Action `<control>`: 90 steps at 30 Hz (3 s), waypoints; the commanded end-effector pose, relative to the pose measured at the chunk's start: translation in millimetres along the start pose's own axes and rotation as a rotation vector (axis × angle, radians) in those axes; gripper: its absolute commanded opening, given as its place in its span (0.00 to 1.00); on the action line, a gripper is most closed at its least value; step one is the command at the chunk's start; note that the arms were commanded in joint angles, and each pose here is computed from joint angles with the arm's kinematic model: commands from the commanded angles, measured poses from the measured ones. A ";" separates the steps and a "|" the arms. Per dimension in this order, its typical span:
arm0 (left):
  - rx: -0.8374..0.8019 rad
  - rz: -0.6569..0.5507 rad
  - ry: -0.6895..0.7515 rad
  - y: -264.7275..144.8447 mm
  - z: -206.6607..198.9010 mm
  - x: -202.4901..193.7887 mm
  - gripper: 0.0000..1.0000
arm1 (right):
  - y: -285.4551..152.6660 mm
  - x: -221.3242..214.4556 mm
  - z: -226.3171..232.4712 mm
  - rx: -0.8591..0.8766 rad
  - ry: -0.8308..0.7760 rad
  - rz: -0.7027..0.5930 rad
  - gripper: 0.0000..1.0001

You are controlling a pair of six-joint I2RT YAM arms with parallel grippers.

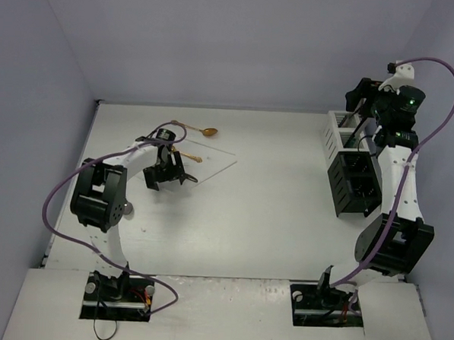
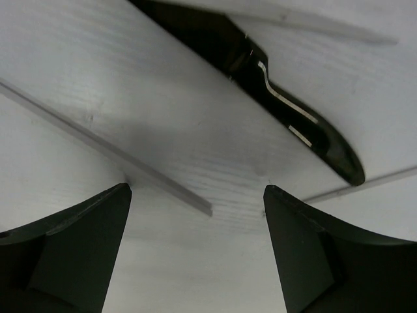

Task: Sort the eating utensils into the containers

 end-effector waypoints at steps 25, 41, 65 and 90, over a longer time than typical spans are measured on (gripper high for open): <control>-0.653 0.000 1.453 -55.3 -55.5 27.3 0.69 | -30.2 32.4 39.8 0.140 -0.097 -0.128 0.73; -0.608 0.031 1.848 -22.3 -53.3 34.3 0.66 | -25.7 23.8 36.3 0.140 -0.113 -0.101 0.73; -0.463 -0.025 2.097 31.9 -20.6 57.6 0.39 | -30.8 25.4 33.4 0.142 -0.118 -0.095 0.70; -0.759 -0.380 1.736 -72.7 -105.3 46.0 0.00 | -35.4 31.9 51.8 0.217 -0.123 -0.108 0.61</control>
Point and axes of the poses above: each gripper's point midway between its finger pads, its own y axis out along the fingers, its own z axis along the line the jaws close on, x = y × z, the point moved 5 cm from there along -y, back along the fingers, and after that the axes turned 2 degrees about -y, right-handed, at the moved point
